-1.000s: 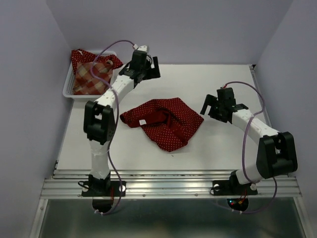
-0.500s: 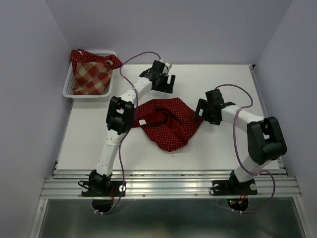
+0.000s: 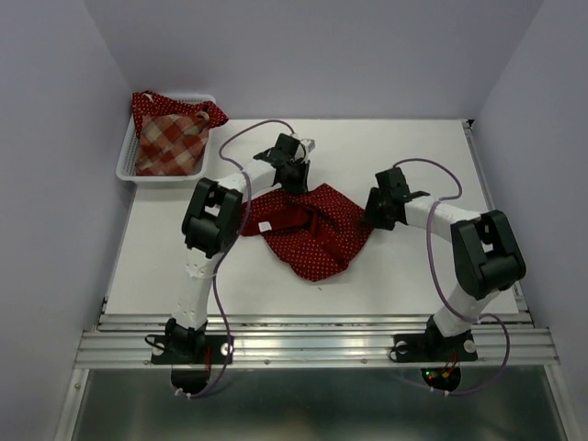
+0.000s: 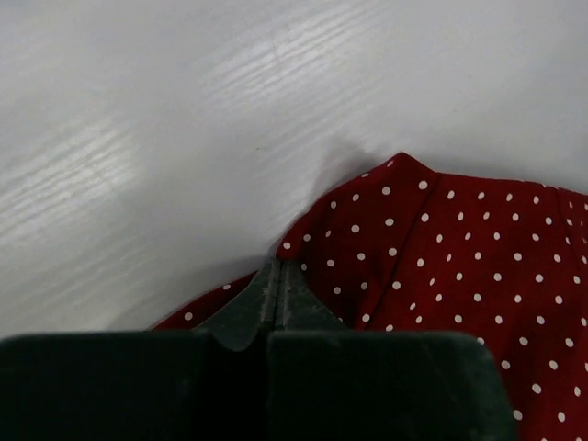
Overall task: Fold and stack the skirts
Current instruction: Flatten the skirt out
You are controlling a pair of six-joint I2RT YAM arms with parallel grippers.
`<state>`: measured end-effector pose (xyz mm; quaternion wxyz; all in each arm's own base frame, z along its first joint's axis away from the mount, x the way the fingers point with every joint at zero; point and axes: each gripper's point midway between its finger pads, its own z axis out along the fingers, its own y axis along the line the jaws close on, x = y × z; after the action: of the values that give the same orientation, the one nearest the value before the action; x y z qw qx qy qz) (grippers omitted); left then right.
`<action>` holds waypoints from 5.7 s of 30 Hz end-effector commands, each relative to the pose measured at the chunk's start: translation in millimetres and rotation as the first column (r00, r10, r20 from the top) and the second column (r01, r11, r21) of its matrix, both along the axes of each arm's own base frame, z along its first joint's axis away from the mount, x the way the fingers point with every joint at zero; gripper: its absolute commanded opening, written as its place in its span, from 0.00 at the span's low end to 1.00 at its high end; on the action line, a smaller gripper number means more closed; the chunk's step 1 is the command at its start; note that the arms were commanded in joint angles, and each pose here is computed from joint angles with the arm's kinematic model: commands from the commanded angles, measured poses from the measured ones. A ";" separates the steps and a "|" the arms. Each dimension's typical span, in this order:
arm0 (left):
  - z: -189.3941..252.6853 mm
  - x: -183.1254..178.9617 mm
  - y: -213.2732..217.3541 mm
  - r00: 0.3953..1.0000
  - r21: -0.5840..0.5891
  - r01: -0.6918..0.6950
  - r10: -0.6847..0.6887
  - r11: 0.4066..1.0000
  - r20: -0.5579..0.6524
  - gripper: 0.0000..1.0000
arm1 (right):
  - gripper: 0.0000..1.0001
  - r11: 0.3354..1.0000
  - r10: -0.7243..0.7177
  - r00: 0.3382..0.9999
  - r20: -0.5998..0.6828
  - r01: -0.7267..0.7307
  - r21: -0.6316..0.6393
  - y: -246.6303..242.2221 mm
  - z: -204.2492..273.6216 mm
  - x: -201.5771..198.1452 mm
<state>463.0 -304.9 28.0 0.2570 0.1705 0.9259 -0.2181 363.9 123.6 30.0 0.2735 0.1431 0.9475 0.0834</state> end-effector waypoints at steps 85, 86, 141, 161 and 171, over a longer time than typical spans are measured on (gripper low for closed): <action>49.4 -240.7 147.1 0.781 0.059 -0.613 0.615 0.788 -0.106 0.99 | 1.00 0.758 0.639 0.741 0.207 -0.652 -0.004 135.3 98.0 -123.4; 46.9 -241.5 147.8 0.778 0.059 -0.616 0.619 0.785 -0.107 0.99 | 1.00 0.750 0.649 0.735 0.195 -0.661 -0.006 138.7 92.3 -129.3; 169.2 -238.8 227.9 0.424 -0.268 -0.865 0.904 0.424 0.061 0.99 | 1.00 0.796 0.598 0.776 0.200 -0.604 -0.035 125.8 133.0 -186.2; 151.6 28.5 31.9 0.931 -0.081 -0.240 0.253 0.967 0.261 0.99 | 1.00 0.988 0.135 0.971 0.196 -0.147 0.051 -14.6 105.3 72.7; 56.5 44.0 6.1 0.989 -0.001 -0.113 0.113 0.994 0.099 0.93 | 1.00 0.984 0.150 0.981 0.126 -0.161 0.077 -21.4 68.6 84.8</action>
<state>506.3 -287.9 81.2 0.3256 0.0938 0.9259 -0.1671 427.3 100.8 79.9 0.2790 0.0924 0.9453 0.1415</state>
